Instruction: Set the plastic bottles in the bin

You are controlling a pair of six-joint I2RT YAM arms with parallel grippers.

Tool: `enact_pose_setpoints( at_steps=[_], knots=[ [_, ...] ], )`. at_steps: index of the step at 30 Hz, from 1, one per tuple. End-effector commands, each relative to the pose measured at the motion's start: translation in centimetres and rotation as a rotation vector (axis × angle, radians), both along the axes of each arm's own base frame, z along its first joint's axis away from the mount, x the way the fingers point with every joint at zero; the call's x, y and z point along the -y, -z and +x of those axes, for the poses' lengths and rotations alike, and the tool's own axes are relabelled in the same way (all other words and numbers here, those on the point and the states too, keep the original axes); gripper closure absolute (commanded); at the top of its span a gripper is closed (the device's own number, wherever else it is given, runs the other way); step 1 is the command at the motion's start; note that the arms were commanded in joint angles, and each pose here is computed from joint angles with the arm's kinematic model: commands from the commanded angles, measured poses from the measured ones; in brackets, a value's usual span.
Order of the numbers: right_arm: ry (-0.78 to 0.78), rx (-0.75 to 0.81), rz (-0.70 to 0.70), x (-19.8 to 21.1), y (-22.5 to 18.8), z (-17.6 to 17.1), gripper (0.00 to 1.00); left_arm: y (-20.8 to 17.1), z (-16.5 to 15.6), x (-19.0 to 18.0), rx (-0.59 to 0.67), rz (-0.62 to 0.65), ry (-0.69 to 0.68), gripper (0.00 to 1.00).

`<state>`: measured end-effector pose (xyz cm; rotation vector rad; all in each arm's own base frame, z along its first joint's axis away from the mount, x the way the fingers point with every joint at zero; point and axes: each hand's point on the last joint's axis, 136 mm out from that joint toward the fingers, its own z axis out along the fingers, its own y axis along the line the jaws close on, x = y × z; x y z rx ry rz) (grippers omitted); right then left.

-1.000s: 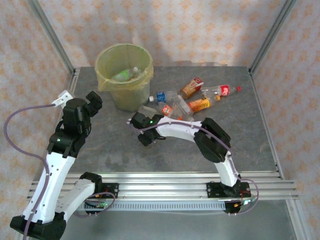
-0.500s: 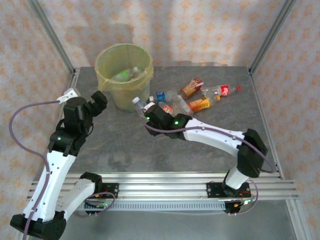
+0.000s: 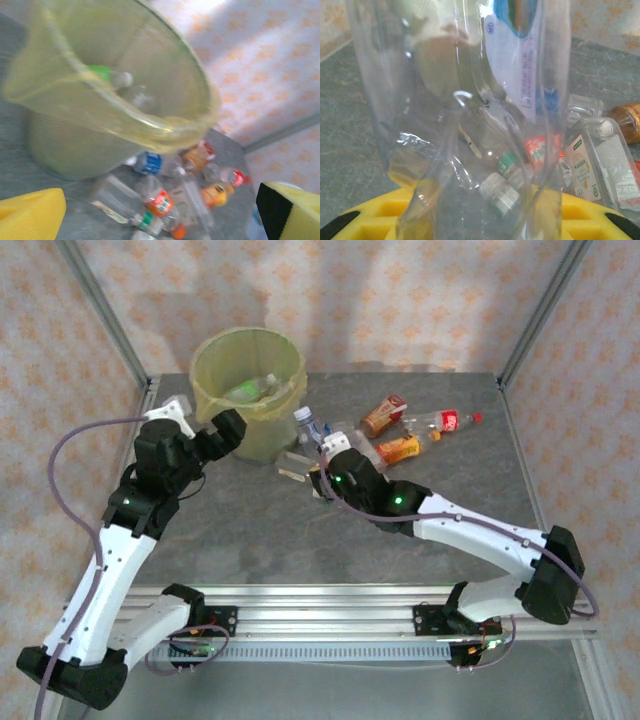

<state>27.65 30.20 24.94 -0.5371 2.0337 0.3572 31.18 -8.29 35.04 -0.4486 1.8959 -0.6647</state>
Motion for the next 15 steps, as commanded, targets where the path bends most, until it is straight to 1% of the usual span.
enact_pose_setpoints(
  at_steps=[1,4,7,12,15],
  knots=[
    [0.03,0.06,0.107,0.4,-2.7,0.4,0.65,-4.1,0.1,3.8,0.117,-0.042,0.135,0.0],
    [0.028,0.069,0.136,0.6,-3.2,0.1,0.65,-5.3,0.5,7.4,0.149,-0.054,0.253,0.0],
    [0.025,0.078,0.164,0.7,-3.7,-0.1,0.65,-5.7,0.8,10.8,0.153,-0.026,0.349,0.0],
    [0.02,0.091,0.208,1.0,-4.5,-0.5,0.64,-5.7,1.4,15.2,0.142,0.011,0.458,0.0],
    [0.019,0.091,0.214,1.0,-4.3,-0.5,0.64,-5.4,1.8,16.7,0.128,0.026,0.484,0.0]
  ],
)
